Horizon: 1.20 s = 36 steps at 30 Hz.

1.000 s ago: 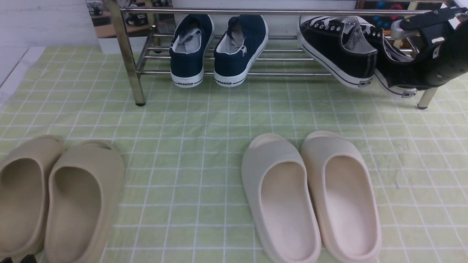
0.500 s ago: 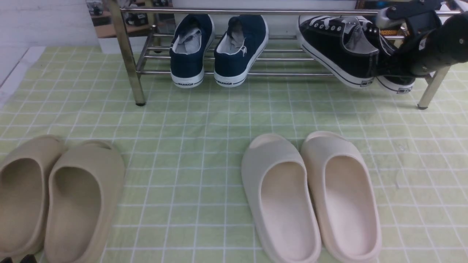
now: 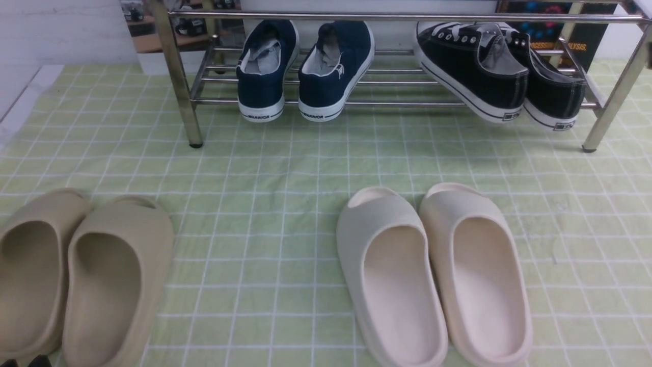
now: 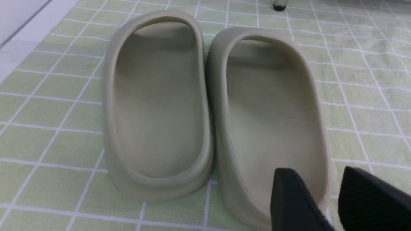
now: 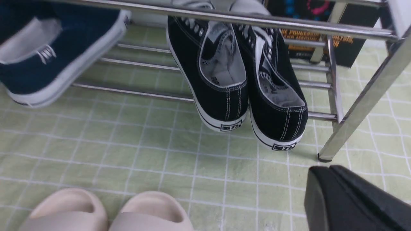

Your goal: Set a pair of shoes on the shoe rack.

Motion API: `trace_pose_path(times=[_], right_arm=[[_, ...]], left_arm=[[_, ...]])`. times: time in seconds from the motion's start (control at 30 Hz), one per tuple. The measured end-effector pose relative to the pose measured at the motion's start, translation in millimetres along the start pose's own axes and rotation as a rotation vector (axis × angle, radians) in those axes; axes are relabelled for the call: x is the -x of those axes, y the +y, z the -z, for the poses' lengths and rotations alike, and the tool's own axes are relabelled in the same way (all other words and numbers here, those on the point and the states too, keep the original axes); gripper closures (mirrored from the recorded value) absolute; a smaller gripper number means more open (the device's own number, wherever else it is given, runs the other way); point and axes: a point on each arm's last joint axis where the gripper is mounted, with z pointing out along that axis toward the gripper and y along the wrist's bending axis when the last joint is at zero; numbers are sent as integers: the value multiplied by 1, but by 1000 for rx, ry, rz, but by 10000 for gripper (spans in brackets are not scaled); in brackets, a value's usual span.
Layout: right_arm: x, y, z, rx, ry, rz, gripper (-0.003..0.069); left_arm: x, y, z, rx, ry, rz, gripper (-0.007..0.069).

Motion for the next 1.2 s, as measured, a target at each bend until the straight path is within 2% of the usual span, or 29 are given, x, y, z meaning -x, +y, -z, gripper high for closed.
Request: trace_pose_path(times=[0.1, 0.37, 0.73, 0.9, 1.2], right_arm=[[-24, 0, 63, 14, -147, -12, 659], [-62, -2, 138, 26, -287, -14, 659], [-69, 0, 151, 52, -289, -43, 654], [-69, -2, 151, 22, -291, -6, 652], [-69, -2, 151, 25, -289, -9, 652]], left_arm=[[0, 0, 0, 0, 0, 0, 386], [0, 0, 0, 0, 0, 0, 386], [0, 0, 0, 0, 0, 0, 386], [0, 0, 0, 0, 0, 0, 386], [0, 0, 0, 0, 0, 0, 386]])
